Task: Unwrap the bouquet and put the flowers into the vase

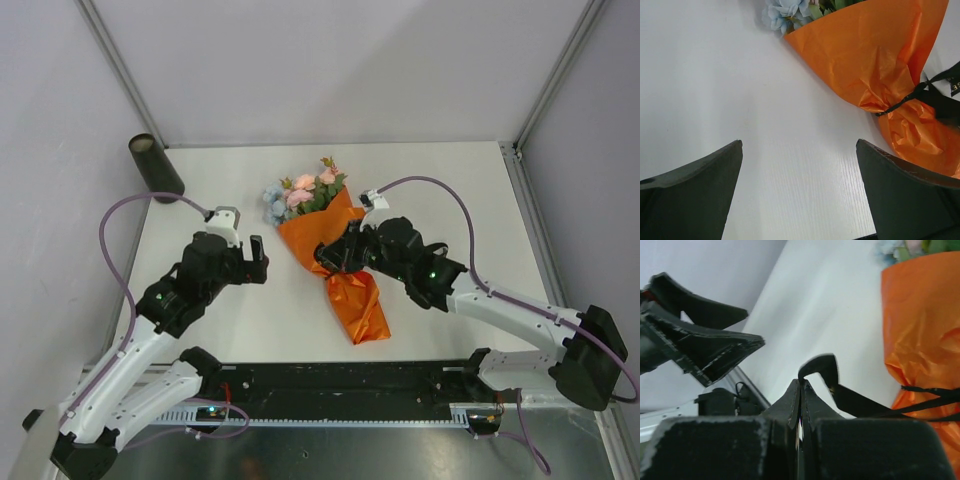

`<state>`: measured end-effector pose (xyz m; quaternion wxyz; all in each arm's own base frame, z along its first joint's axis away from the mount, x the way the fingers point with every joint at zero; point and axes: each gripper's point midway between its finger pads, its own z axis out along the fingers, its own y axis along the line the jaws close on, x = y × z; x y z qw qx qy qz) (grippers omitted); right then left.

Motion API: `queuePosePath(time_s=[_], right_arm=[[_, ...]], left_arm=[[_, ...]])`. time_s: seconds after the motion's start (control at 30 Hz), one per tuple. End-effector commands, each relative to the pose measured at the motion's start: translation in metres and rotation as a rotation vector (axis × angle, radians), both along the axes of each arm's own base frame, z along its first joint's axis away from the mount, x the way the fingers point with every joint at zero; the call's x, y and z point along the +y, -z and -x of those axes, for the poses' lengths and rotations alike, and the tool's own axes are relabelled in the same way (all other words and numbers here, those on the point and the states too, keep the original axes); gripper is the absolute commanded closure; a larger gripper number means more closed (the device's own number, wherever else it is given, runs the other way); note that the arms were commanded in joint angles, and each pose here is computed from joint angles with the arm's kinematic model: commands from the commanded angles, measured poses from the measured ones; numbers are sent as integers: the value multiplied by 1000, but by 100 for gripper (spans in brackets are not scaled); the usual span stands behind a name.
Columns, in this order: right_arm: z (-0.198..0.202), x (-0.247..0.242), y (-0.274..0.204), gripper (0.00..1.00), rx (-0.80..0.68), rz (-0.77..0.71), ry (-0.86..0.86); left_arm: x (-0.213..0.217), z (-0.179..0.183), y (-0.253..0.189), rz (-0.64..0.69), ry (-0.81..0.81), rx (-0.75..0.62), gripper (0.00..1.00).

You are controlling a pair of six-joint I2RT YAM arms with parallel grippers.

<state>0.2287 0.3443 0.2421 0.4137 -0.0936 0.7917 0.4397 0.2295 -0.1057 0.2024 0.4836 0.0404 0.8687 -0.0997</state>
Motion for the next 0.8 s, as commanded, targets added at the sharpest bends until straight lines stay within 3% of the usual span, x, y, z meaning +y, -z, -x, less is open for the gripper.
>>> queuePosePath(time_s=[0.0, 0.17, 0.3, 0.43, 0.63, 0.77], right_arm=[[8, 13, -44, 97, 14, -181, -20], [3, 22, -55, 96, 88, -338, -1], [11, 37, -51, 79, 91, -348, -58], [14, 36, -4, 65, 110, -167, -77], [7, -6, 61, 48, 73, 186, -31], [-14, -32, 72, 44, 47, 280, 46]], left_arm=[[-4, -4, -18, 62, -7, -32, 0], [-6, -4, -17, 70, -4, -23, 0], [-5, -4, -16, 67, -11, -23, 0], [-5, -4, -15, 68, -9, -19, 0], [-18, -3, -14, 116, 22, 16, 0], [-39, -3, -16, 199, 73, 60, 0]])
